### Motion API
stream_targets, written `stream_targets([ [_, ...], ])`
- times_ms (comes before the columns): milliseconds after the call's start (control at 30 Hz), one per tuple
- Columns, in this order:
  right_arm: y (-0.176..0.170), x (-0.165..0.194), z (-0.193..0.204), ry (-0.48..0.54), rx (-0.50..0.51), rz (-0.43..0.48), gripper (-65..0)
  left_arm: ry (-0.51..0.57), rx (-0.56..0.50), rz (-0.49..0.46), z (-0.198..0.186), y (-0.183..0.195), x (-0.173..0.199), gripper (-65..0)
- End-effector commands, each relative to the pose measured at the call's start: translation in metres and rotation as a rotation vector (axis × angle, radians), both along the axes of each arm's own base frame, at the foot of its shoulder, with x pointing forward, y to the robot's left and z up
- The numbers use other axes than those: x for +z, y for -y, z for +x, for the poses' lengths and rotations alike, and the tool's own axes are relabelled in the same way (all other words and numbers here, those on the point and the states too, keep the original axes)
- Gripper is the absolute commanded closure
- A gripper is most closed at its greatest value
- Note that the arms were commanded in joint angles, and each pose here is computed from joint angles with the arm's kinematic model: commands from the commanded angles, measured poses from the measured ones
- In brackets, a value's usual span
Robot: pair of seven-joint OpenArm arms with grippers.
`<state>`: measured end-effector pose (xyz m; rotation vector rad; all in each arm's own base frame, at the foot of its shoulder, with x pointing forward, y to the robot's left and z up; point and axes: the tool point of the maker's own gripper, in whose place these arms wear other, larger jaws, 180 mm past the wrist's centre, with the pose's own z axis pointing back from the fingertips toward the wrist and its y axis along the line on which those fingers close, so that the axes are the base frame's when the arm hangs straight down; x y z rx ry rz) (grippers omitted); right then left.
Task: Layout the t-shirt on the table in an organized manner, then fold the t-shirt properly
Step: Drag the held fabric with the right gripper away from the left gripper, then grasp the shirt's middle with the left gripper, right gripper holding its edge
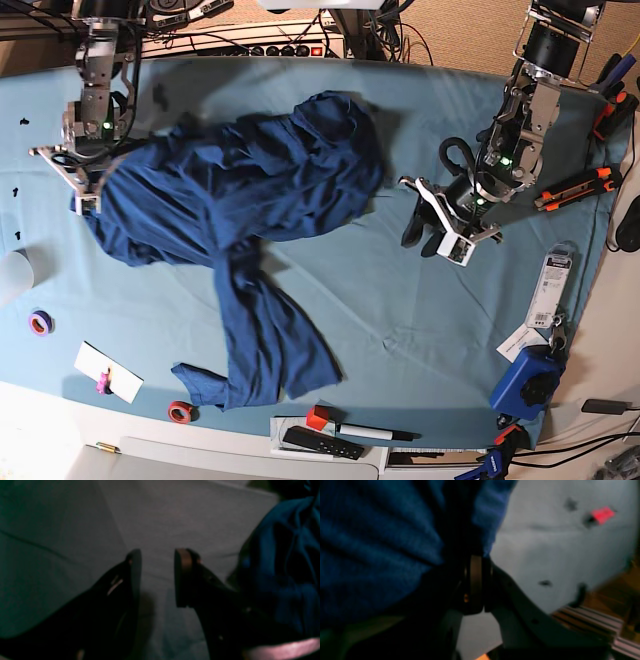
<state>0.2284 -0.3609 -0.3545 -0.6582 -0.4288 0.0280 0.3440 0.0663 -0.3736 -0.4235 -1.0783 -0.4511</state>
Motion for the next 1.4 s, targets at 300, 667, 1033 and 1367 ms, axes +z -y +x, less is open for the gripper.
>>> stream_targets([
  [300,0.008,0.014,0.006,0.056,-0.016,-0.023,-15.8,0.043,-0.027,-0.082,0.006,0.007,0.022,-22.8],
  [667,-0.008,0.035,0.048,0.254,0.117,0.003,-23.6,0.068,-0.041,-0.112,0.013,0.017,0.033,-22.8],
  [1033,-0.127,0.034,0.105,0.418,0.287,0.543,-23.6,0.015,-0.109,-0.266,0.05,0.092,0.068,-22.8],
  [1367,-0.13,-0.051,0.08,0.23,0.16,0.605,-23.6,-0.06,-0.286,-0.175,0.069,0.189,0.053,-26.4],
])
